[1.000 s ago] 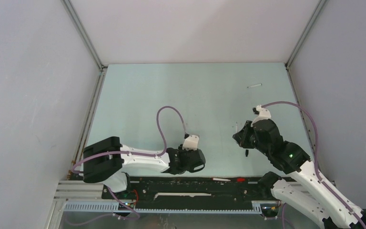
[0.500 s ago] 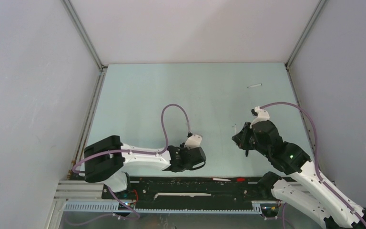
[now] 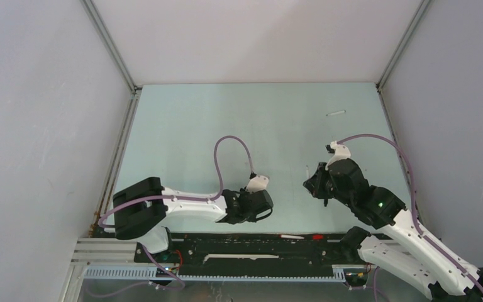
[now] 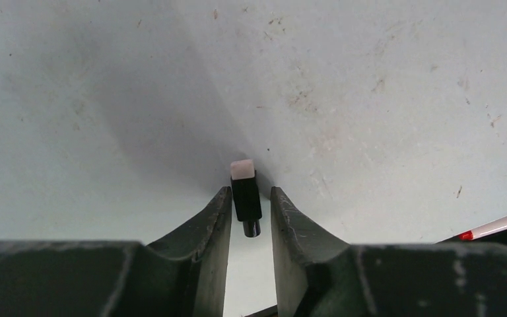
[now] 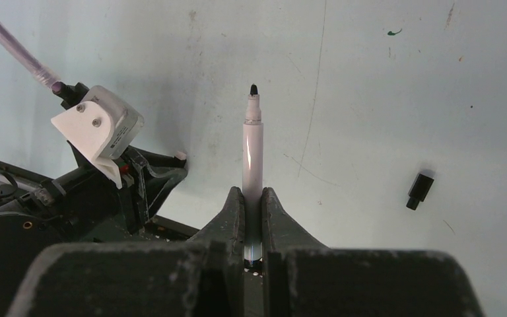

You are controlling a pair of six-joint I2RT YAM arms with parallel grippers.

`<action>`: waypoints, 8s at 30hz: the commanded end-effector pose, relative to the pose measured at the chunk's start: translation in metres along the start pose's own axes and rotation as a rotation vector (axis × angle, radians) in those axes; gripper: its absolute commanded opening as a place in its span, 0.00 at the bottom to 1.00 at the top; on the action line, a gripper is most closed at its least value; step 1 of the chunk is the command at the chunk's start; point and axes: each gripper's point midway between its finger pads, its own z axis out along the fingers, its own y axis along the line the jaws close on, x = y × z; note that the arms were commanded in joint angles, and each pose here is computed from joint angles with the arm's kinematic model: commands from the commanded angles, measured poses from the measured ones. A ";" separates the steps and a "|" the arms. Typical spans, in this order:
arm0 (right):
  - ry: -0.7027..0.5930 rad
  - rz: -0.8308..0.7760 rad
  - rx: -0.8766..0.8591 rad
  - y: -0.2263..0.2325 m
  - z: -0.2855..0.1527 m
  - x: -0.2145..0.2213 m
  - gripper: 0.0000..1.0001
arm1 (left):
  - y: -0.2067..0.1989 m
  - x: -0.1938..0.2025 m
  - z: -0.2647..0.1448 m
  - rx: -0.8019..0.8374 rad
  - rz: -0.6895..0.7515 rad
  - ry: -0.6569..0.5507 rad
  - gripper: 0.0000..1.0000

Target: Insert the pens into the pen caps

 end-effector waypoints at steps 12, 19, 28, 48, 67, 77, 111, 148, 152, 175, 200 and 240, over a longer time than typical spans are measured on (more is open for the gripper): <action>-0.069 -0.058 -0.082 0.009 -0.002 -0.001 0.00 | -0.006 -0.017 -0.003 0.041 -0.069 -0.059 0.00; -0.164 -0.162 -0.233 0.042 -0.006 -0.010 0.00 | 0.013 -0.057 -0.054 0.124 -0.193 -0.296 0.00; -0.325 -0.440 -0.456 0.118 -0.013 -0.011 0.00 | 0.073 -0.104 -0.150 0.330 -0.518 -0.785 0.00; -0.481 -0.498 -0.953 0.256 -0.049 -0.006 0.00 | 0.108 -0.140 -0.309 0.842 -0.703 -1.292 0.00; -0.449 -0.491 -1.026 0.307 -0.059 0.009 0.00 | 0.092 -0.136 -0.330 1.046 -0.704 -1.348 0.00; -0.423 -0.485 -0.980 0.305 -0.052 0.009 0.00 | 0.086 -0.136 -0.328 1.068 -0.692 -1.342 0.00; -0.431 -0.462 -0.942 0.299 -0.054 0.001 0.00 | 0.084 -0.140 -0.325 1.037 -0.685 -1.337 0.00; -0.455 -0.432 -0.938 0.302 -0.061 -0.009 0.00 | 0.075 -0.138 -0.309 1.011 -0.656 -1.296 0.00; -0.456 -0.428 -0.929 0.303 -0.061 -0.011 0.00 | 0.072 -0.138 -0.306 1.007 -0.650 -1.288 0.00; -0.430 -0.385 -0.729 0.282 -0.048 -0.046 0.00 | 0.074 -0.147 -0.259 0.761 -0.688 -1.146 0.00; -0.416 -0.607 -0.376 0.307 0.018 -0.080 0.00 | 0.099 -0.141 -0.198 0.387 -0.827 -0.948 0.00; -0.409 -0.452 -0.914 0.317 -0.040 -0.114 0.00 | 0.051 -0.141 -0.213 0.604 -0.527 -0.970 0.00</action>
